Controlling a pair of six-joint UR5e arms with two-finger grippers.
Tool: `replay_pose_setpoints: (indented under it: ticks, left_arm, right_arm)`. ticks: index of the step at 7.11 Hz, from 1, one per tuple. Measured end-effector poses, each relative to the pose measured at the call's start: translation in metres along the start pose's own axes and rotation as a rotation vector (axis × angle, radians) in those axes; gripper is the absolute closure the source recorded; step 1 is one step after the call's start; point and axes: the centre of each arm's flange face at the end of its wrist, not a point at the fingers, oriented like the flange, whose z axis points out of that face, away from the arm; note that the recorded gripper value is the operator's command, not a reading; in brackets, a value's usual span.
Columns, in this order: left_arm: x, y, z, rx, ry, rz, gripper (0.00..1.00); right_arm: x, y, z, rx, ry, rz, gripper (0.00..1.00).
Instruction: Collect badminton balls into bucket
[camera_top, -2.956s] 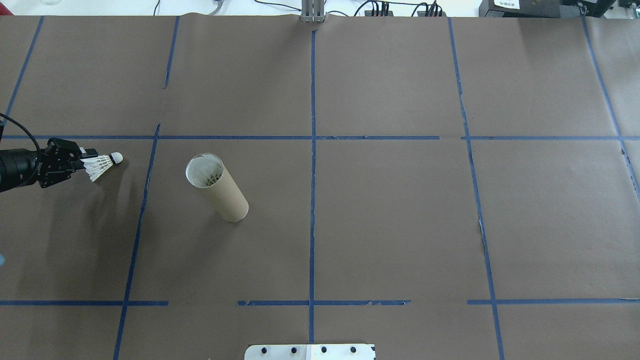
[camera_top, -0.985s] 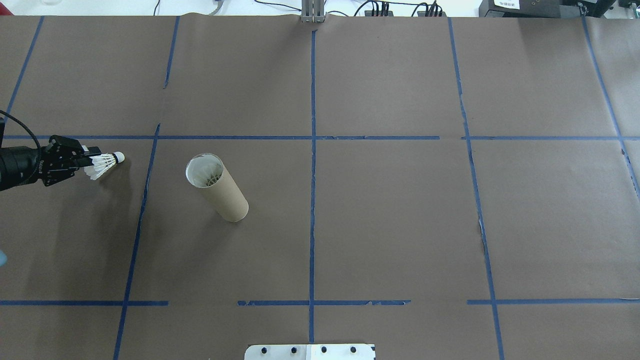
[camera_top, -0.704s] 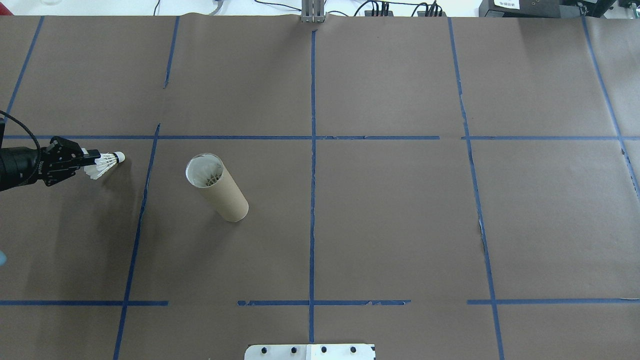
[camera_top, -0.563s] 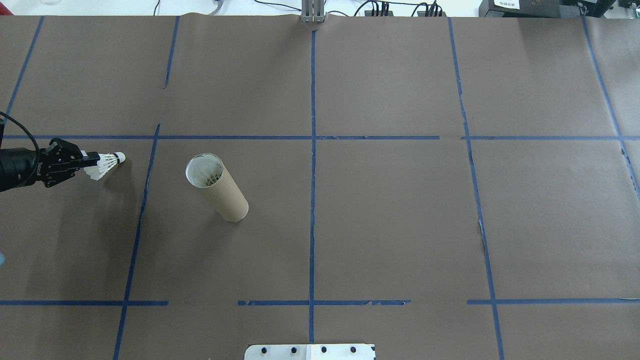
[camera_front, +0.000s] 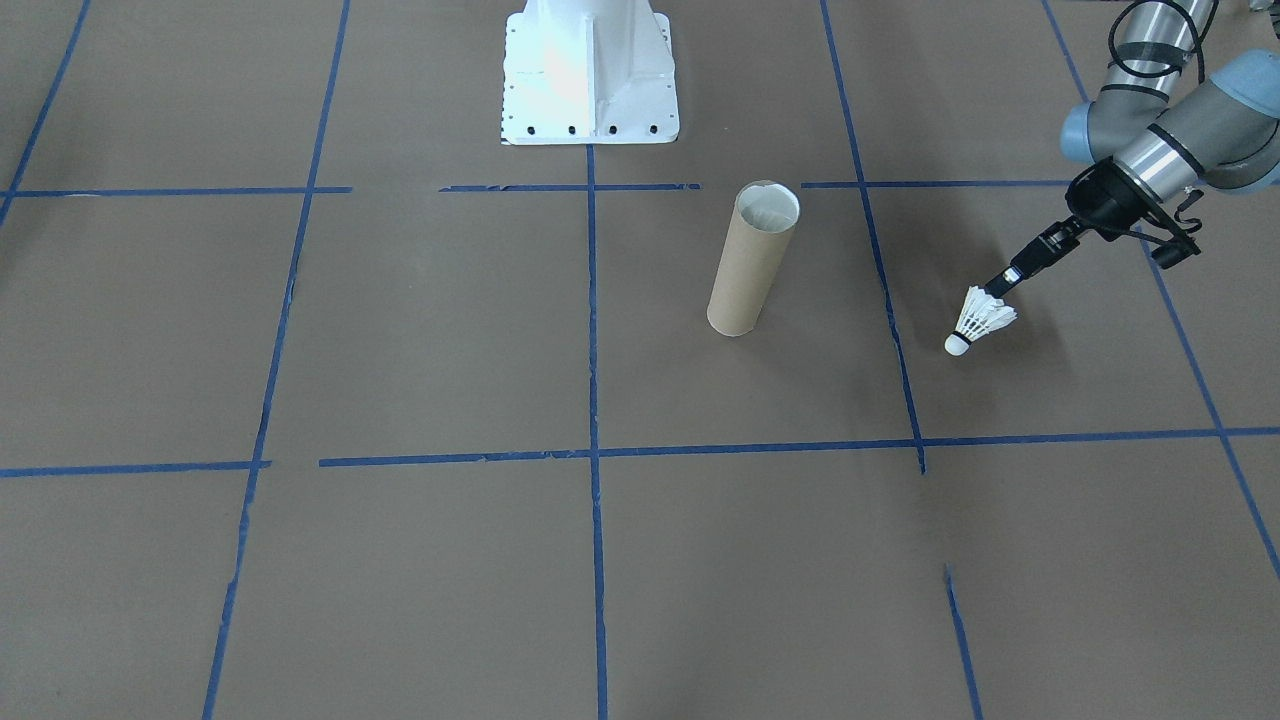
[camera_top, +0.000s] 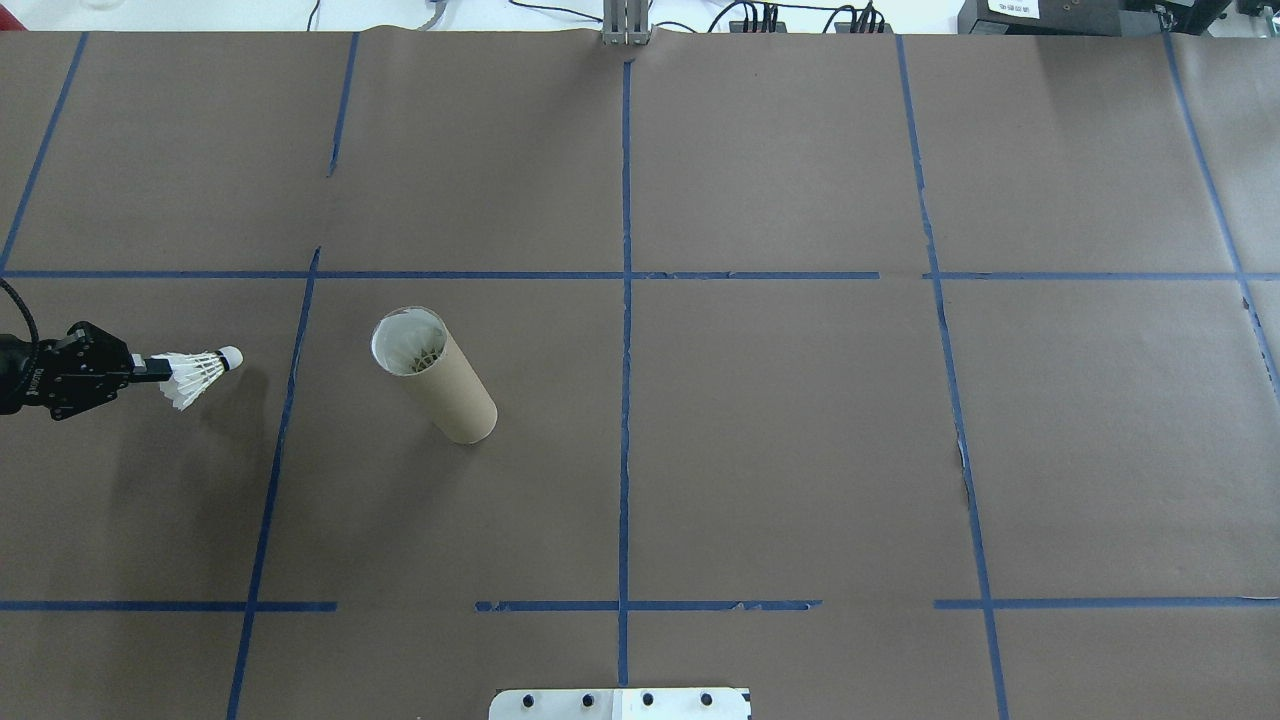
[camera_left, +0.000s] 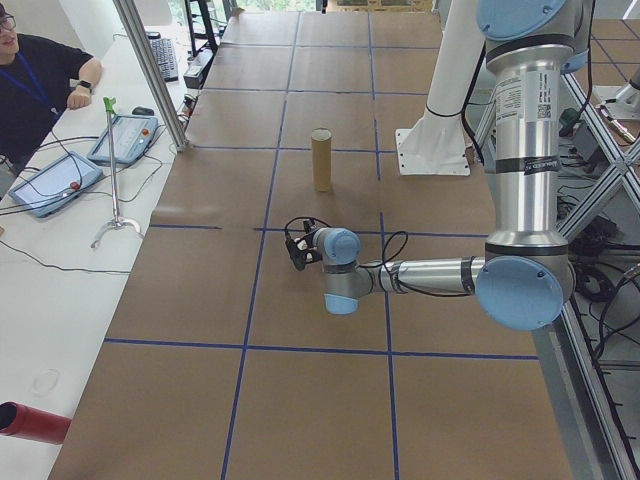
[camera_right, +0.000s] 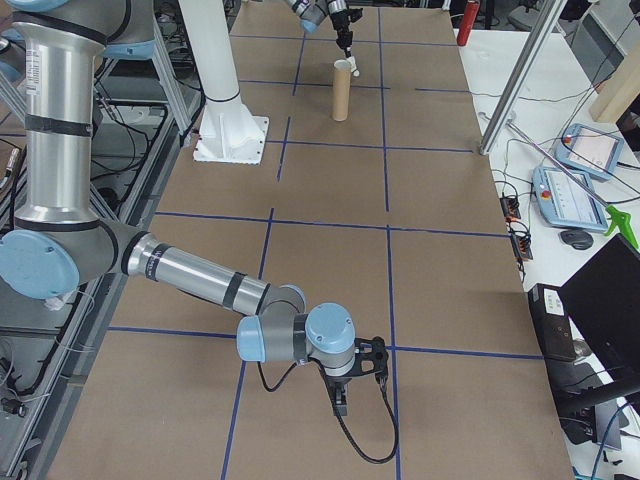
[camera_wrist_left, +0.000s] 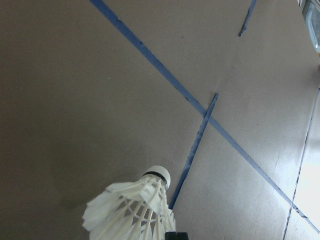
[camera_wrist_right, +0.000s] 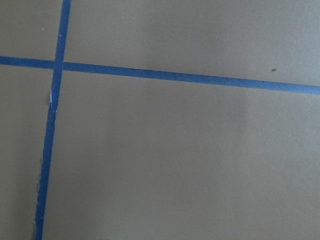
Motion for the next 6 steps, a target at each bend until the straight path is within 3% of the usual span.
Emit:
replay_pose_setpoints:
  ticks: [3, 6]
  left_arm:
    - [0.014, 0.004, -0.004, -0.029, -0.016, -0.003, 1.0]
    - [0.086, 0.02, -0.025, -0.079, -0.069, -0.036, 1.0]
  right_arm:
    - [0.0, 0.0, 0.0, 0.0, 0.0, -0.001, 0.0]
    - [0.0, 0.0, 0.0, 0.0, 0.0, -0.001, 0.0]
